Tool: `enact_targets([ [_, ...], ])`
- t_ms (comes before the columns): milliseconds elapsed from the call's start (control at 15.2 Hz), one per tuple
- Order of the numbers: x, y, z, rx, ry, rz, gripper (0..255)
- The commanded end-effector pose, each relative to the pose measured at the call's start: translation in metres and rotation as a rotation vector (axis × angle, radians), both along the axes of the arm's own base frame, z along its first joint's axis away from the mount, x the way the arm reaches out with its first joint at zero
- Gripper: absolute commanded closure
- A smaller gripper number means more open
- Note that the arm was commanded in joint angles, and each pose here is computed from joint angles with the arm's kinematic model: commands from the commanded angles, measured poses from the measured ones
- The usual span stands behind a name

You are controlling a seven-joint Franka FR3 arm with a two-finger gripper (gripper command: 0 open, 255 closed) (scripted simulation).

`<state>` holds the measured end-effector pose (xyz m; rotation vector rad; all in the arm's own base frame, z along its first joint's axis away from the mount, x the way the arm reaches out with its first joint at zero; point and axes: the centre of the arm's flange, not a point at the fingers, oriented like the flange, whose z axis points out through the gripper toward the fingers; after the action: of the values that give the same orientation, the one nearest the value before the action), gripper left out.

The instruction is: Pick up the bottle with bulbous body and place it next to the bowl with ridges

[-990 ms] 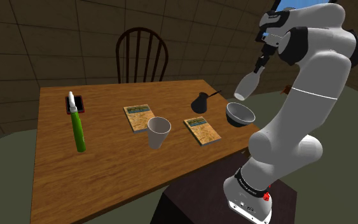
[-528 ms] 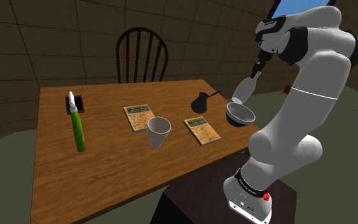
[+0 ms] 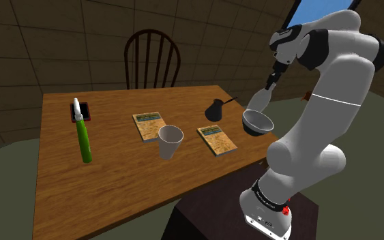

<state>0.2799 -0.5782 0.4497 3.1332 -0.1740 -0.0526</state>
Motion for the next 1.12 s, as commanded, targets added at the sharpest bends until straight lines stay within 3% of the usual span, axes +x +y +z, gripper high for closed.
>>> enact_targets([
  [0,0.000,0.000,-0.010,-0.001,0.000,0.000,255],
  [594,0.000,0.000,-0.017,-0.001,0.000,0.000,255],
  [660,0.000,0.000,-0.017,-0.001,0.000,0.000,0],
  [990,0.000,0.000,-0.017,-0.001,0.000,0.000,0],
  [1056,0.001,0.000,-0.004,-0.001,0.000,0.000,0],
])
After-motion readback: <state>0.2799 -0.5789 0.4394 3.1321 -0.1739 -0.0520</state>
